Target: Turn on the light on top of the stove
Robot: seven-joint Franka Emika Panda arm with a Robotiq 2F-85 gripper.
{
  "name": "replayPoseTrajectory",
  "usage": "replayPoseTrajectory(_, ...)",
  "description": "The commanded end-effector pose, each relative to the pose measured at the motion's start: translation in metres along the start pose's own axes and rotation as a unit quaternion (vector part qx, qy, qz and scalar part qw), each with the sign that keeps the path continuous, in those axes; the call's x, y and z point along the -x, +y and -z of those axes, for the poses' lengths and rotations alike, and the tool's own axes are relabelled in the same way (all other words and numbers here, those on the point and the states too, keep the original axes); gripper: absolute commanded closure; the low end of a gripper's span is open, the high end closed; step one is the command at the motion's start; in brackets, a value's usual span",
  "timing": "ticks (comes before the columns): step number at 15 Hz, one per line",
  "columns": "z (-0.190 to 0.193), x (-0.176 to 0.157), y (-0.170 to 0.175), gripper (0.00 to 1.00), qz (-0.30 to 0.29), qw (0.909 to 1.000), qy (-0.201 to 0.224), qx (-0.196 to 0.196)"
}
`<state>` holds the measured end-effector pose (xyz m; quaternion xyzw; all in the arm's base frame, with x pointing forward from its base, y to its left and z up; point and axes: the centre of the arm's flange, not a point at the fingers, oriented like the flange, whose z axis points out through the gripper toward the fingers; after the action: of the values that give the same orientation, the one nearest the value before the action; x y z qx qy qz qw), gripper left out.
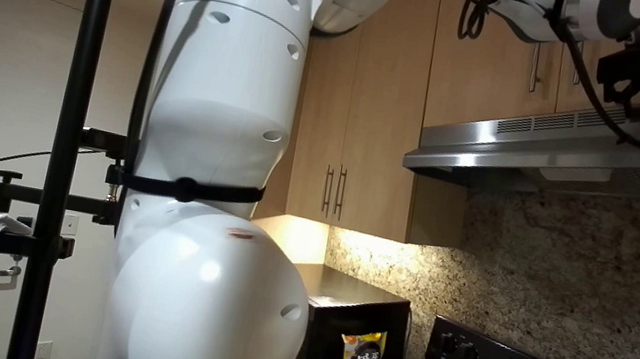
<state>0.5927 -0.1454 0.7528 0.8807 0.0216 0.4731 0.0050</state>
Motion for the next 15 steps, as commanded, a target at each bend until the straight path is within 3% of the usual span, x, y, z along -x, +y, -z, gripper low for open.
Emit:
replayPoseTrajectory(1,-0.004,0.006,0.004,0.0,0.006,0.9999,-0.009,-0.005)
replayPoseTrajectory(15,-0.017,0.021,0.028,0.0,-0.014,0.9996,-0.026,0.002)
